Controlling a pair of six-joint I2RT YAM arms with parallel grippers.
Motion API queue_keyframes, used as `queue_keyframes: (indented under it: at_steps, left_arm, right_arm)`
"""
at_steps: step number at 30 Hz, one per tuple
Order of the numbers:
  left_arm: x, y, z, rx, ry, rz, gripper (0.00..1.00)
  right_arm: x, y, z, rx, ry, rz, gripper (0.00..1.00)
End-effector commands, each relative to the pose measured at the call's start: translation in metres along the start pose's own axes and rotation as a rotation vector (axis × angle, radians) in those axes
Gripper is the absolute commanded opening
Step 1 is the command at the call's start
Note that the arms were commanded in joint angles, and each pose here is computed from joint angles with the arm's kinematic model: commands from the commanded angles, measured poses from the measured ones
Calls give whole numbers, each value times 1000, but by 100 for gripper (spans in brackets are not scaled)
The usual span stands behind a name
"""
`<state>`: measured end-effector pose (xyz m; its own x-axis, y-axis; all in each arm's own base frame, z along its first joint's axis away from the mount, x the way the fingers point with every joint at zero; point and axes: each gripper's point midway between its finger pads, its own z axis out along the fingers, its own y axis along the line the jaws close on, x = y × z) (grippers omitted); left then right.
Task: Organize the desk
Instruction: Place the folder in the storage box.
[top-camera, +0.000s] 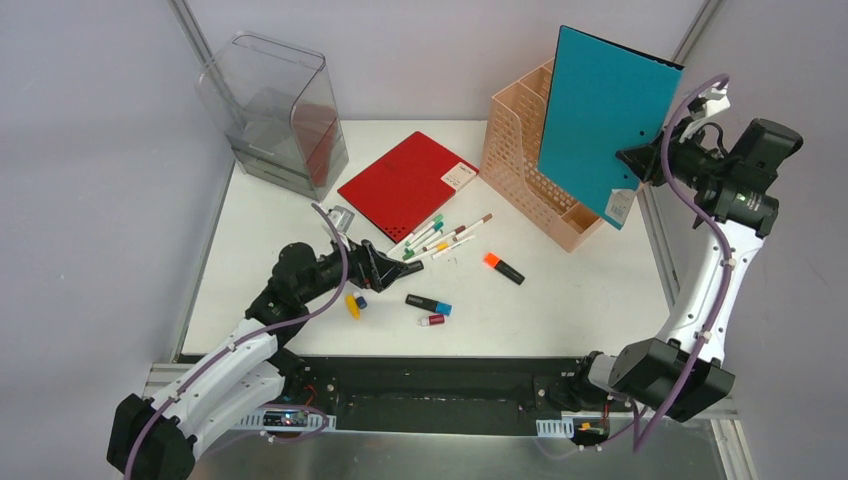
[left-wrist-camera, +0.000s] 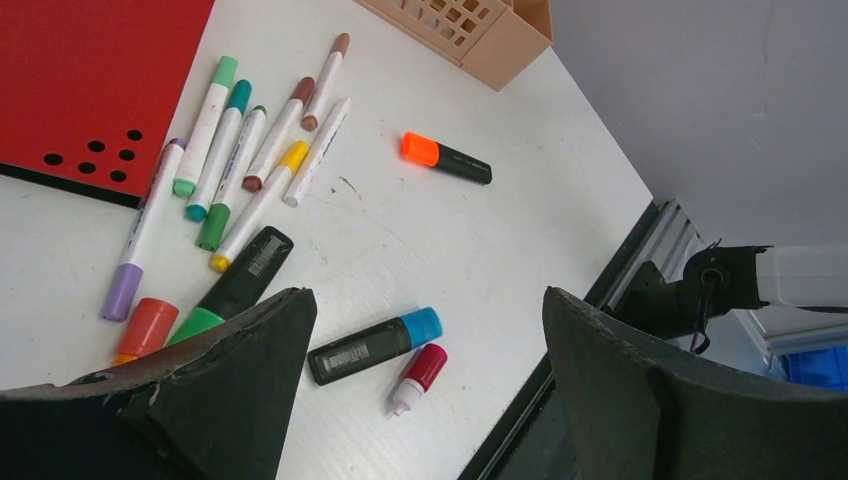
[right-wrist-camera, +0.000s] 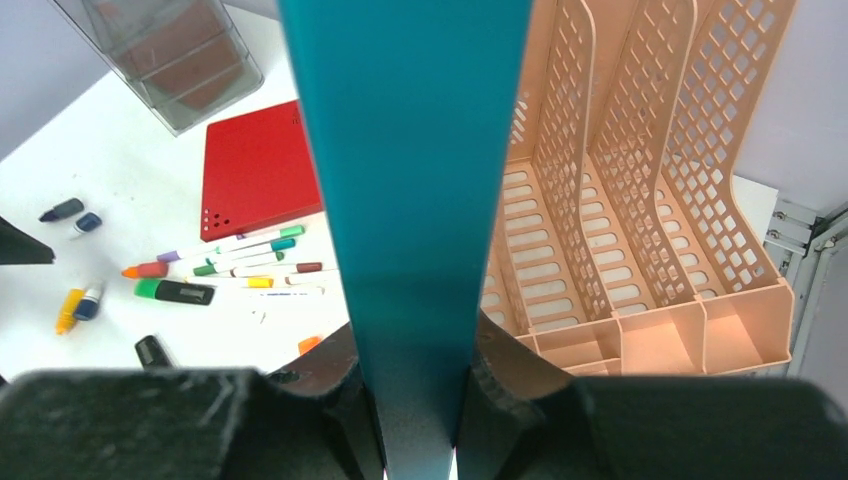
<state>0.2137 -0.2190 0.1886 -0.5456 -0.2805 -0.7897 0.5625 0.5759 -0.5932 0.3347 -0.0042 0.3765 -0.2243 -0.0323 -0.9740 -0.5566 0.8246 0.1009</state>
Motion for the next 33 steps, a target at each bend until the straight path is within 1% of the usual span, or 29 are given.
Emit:
queue_keyframes:
  at_steps: [1,6,9,13,16,18,22,25,29,33]
  left_arm:
    - [-14,-5,-2,4,-46,59,87]
    - [-14,-6,-4,5,-47,62,87]
    - [-14,-6,-6,2,-50,64,87]
    - [-11,-4,-9,-5,-51,64,87]
    - [-12,-5,-10,-6,-53,69,87]
    - [-11,-4,-11,-9,-52,73,87]
    - [-11,-4,-12,-11,-50,79,87]
    - [-12,-4,-12,-12,-51,84,87]
    - [-14,-7,-12,-2,-51,87,87]
    - [-15,-8,-11,2,-52,88,87]
  right_arm:
    - [-23,-2,8,-9,-38,-170,0]
    - [-22,0,36,-71,-37,-211,0]
    - [-21,-5,51,-72,-34,-231,0]
    - [-23,-12,63,-76,-63,-265,0]
    - [-22,-18,69,-84,-59,-251,0]
    - [-23,-15,67,-94,-51,-253,0]
    - [-25,4,52,-143,-34,-293,0]
    - [-27,8,40,-113,-12,-323,0]
    - [-28,1,25,-51,4,-331,0]
    - [-26,-8,26,-27,12,-320,0]
